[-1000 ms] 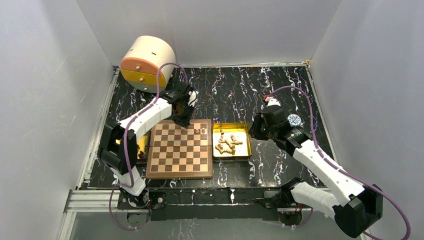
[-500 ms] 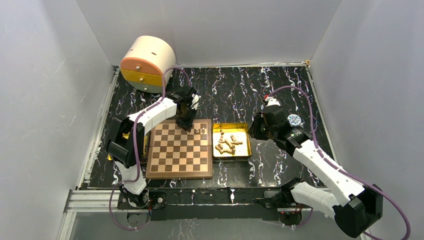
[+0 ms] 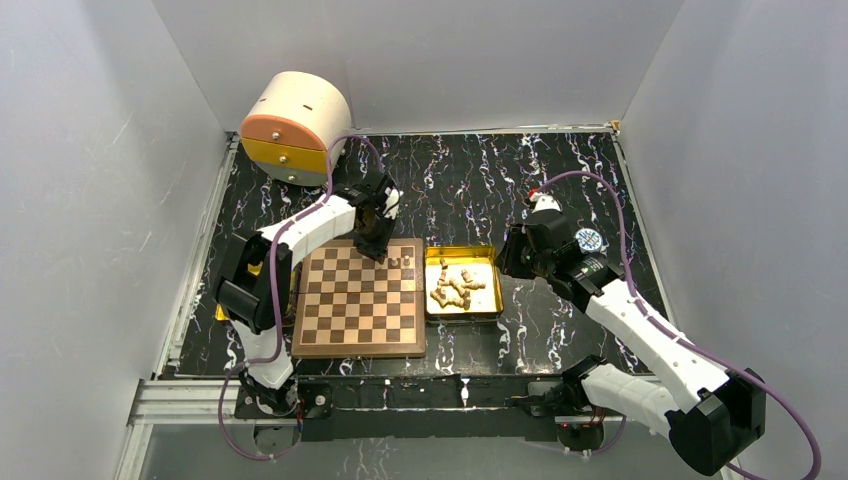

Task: Set up the chess pieces on the board
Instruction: Place the chess piece on the chessboard.

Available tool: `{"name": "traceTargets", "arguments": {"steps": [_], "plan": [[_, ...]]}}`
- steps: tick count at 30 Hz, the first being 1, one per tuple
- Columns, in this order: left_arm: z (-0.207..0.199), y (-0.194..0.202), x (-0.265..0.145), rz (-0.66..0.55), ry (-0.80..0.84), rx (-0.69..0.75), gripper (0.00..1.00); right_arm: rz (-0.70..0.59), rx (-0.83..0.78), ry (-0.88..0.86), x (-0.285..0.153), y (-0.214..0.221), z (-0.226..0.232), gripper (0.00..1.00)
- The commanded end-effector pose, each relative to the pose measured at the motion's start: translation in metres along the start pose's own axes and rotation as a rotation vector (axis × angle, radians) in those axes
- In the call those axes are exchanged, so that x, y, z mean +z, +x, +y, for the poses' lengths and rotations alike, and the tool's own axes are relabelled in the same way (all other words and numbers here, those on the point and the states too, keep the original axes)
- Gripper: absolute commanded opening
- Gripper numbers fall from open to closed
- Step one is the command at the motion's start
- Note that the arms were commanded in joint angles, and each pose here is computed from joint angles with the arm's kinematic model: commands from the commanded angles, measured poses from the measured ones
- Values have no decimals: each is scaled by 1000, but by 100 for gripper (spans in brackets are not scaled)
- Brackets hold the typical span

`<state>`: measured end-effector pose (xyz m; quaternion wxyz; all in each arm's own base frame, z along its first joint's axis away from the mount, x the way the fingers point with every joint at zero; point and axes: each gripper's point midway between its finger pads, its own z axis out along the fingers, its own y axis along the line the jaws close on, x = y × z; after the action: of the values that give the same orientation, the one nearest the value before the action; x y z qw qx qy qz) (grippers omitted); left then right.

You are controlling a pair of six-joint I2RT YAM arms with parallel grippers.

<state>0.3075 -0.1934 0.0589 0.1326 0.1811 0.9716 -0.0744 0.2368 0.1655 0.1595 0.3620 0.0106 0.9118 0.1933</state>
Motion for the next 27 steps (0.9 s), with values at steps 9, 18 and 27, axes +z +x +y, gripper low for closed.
{"name": "traceTargets", "arguments": {"steps": [9,18,27], "plan": [[0,-7,7,-4,5,0,10,-40,-9,-30,-2,-10,6,33],[-1,-9,4,-14,10,0,9,-37,-6,-34,-1,-9,7,33],[-2,-13,3,-30,11,0,8,-32,-4,-39,0,-8,8,33]]}}
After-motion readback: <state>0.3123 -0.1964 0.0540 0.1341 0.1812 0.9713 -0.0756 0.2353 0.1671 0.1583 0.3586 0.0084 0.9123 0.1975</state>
